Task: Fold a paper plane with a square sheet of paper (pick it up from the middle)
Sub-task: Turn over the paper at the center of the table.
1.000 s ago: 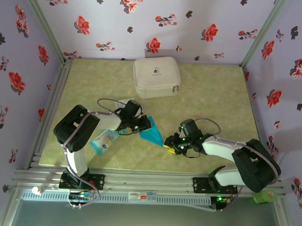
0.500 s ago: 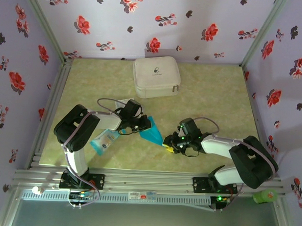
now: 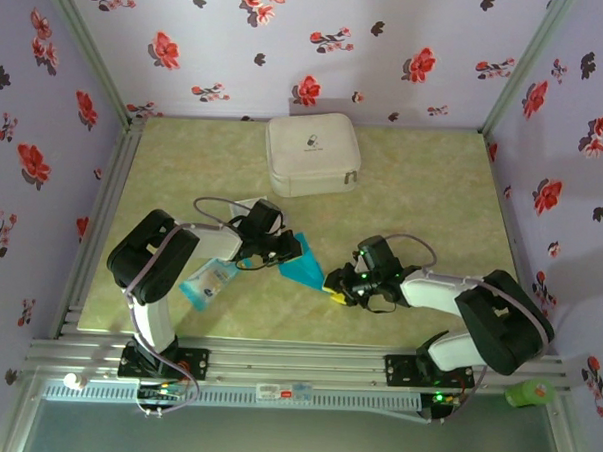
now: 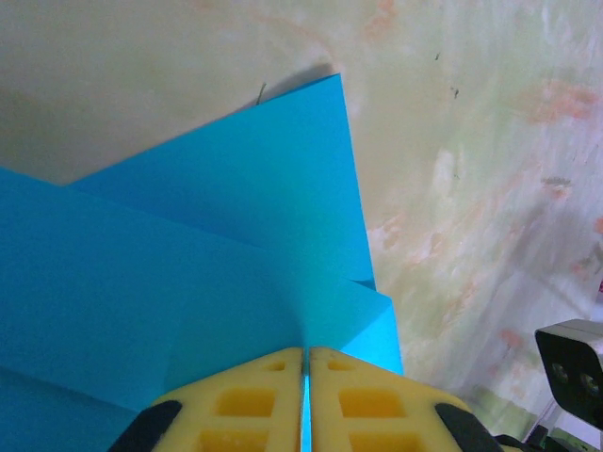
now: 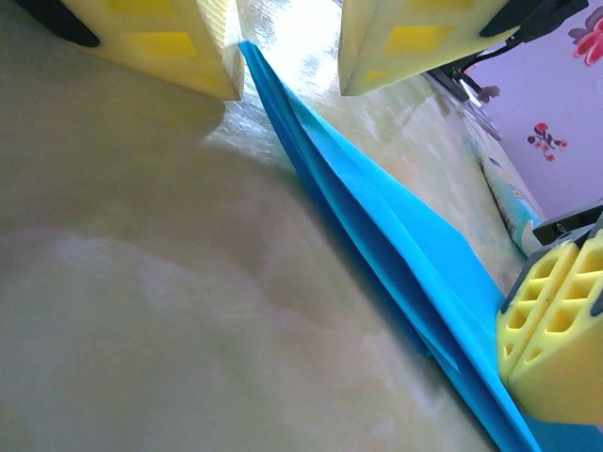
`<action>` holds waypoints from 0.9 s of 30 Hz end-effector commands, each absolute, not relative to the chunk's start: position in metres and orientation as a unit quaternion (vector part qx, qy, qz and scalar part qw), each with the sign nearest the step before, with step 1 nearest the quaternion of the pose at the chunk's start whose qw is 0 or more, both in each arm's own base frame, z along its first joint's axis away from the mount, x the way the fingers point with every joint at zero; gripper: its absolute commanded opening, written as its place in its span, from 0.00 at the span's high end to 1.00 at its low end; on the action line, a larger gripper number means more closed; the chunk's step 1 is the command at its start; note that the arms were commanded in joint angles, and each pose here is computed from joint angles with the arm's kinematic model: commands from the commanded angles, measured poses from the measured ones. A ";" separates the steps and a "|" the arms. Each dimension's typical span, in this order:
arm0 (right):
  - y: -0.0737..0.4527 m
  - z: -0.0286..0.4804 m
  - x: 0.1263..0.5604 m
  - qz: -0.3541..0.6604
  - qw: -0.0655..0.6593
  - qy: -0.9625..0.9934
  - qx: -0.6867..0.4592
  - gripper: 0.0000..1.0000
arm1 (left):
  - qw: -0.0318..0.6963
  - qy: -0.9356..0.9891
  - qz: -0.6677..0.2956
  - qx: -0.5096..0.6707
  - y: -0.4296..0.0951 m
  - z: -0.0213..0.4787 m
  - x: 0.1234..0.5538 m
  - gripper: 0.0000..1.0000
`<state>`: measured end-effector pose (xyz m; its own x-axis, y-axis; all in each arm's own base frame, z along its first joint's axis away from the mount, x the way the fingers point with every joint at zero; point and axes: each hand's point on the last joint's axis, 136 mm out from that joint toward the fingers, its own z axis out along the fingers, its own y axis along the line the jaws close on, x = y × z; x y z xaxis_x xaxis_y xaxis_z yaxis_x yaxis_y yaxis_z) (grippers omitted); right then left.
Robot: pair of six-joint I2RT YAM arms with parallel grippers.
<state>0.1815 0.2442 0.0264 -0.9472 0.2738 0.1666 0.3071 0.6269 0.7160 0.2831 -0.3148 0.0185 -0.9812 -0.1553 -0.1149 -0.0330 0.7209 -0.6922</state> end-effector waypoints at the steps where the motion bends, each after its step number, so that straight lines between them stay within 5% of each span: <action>1: 0.253 0.035 0.197 -0.420 -0.012 -0.895 -0.147 0.68 | 0.067 0.932 -0.349 -0.066 -0.304 0.006 0.278 0.89; 18: 0.261 0.040 0.211 -0.447 -0.040 -0.882 -0.140 0.73 | 0.071 0.923 -0.372 -0.067 -0.310 0.019 0.279 0.86; 27: 0.256 0.035 0.207 -0.434 -0.041 -0.889 -0.140 0.91 | 0.090 0.913 -0.392 -0.063 -0.314 0.043 0.285 0.79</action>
<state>0.2060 0.2571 0.0355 -0.9576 0.2798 0.0680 0.2247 0.5784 0.7842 0.2849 -0.3160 0.0274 -0.9787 -0.1764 -0.1052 -0.0504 0.7028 -0.7096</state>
